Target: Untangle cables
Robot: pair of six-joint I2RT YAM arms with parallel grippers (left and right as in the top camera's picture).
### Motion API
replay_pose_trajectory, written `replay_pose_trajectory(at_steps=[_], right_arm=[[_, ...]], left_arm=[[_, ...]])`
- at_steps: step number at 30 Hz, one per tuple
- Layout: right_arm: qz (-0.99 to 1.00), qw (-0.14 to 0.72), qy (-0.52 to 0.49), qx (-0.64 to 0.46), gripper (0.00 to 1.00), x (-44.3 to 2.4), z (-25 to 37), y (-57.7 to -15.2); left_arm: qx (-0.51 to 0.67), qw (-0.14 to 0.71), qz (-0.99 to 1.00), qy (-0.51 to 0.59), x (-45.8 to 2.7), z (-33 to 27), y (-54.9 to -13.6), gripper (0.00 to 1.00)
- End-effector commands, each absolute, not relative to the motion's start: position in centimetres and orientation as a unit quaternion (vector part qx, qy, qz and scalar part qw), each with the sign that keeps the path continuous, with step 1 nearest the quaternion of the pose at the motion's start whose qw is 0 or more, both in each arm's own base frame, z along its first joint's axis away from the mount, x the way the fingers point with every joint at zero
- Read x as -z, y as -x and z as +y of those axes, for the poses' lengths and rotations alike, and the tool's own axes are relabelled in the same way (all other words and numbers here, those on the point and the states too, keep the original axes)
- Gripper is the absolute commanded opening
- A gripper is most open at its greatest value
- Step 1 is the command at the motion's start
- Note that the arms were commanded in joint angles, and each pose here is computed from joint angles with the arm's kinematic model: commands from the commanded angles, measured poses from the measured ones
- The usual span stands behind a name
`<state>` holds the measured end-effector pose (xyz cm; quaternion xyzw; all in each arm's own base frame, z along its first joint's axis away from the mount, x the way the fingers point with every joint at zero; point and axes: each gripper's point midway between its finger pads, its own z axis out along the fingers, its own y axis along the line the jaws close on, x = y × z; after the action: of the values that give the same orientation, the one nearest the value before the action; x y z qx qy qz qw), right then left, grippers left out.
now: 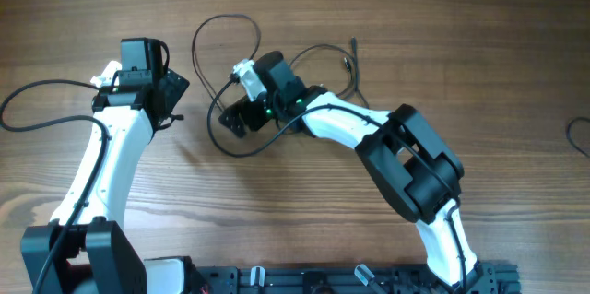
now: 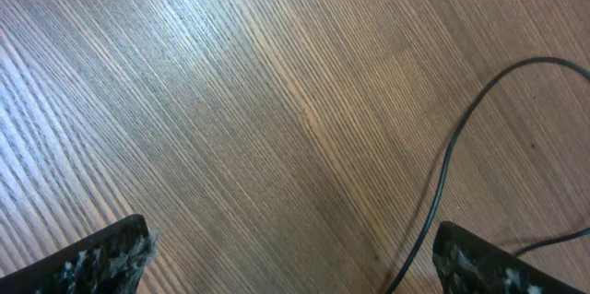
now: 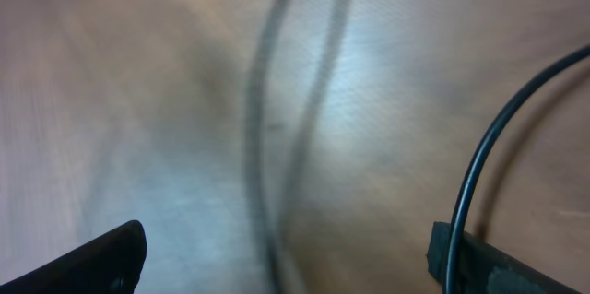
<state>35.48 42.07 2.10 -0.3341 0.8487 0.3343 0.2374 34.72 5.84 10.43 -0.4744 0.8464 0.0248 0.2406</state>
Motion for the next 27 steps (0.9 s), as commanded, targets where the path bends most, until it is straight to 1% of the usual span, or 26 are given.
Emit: replay_pose_trajectory(at_steps=[1, 3, 6, 8, 9, 10, 11, 12, 14, 15, 18, 20, 23, 25, 27], right_arm=[[0.849, 0.193, 0.348, -0.347, 1.00, -0.3, 43.7, -32.2], [0.876, 0.222, 0.333, -0.270, 1.00, 1.4, 43.0, -33.0], [0.890, 0.265, 0.320, -0.190, 0.99, 2.9, 42.5, -33.9], [0.887, 0.291, 0.325, -0.148, 0.91, 3.6, 42.3, -34.2], [0.883, 0.298, 0.339, -0.132, 0.80, 4.0, 42.3, -34.2], [0.877, 0.301, 0.356, -0.112, 0.66, 4.6, 42.1, -34.1], [0.874, 0.302, 0.368, -0.101, 0.50, 4.9, 42.0, -34.0], [0.873, 0.299, 0.374, -0.098, 0.40, 5.3, 41.9, -33.9], [0.873, 0.298, 0.373, -0.098, 0.12, 5.4, 41.9, -33.9], [0.873, 0.301, 0.372, -0.099, 0.05, 5.3, 41.9, -34.0], [0.874, 0.301, 0.369, -0.098, 0.04, 4.9, 41.8, -34.5], [0.877, 0.305, 0.359, -0.092, 0.04, 3.1, 41.4, -35.6], [0.878, 0.333, 0.329, -0.097, 0.04, -3.4, 40.1, -38.6], [0.869, 0.378, 0.300, -0.112, 0.05, -9.7, 38.7, -40.8], [0.850, 0.431, 0.266, -0.145, 0.04, -17.1, 36.4, -42.6]], left_arm=[[-0.030, 0.237, 0.842, 0.483, -10.2, 6.2, -34.6, 1.00], [-0.030, 0.237, 0.842, 0.483, -10.2, 6.2, -34.6, 1.00], [-0.030, 0.235, 0.843, 0.483, -10.2, 6.2, -34.5, 1.00], [-0.032, 0.233, 0.843, 0.483, -10.1, 6.2, -34.3, 1.00], [-0.032, 0.231, 0.844, 0.483, -10.1, 6.2, -34.3, 1.00], [-0.033, 0.230, 0.844, 0.483, -10.0, 6.2, -34.2, 1.00], [-0.034, 0.228, 0.844, 0.483, -10.0, 6.2, -34.1, 1.00], [-0.034, 0.228, 0.845, 0.483, -10.0, 6.2, -34.1, 1.00], [-0.034, 0.227, 0.845, 0.483, -10.0, 6.2, -34.1, 1.00], [-0.034, 0.227, 0.845, 0.483, -10.0, 6.2, -34.1, 1.00], [-0.036, 0.224, 0.846, 0.483, -9.9, 6.2, -33.9, 1.00], [-0.038, 0.220, 0.847, 0.483, -9.8, 6.2, -33.7, 1.00], [-0.042, 0.211, 0.849, 0.483, -9.7, 6.1, -33.2, 1.00], [-0.042, 0.211, 0.849, 0.483, -9.7, 6.1, -33.2, 1.00], [-0.042, 0.211, 0.849, 0.483, -9.7, 6.1, -33.2, 1.00]])
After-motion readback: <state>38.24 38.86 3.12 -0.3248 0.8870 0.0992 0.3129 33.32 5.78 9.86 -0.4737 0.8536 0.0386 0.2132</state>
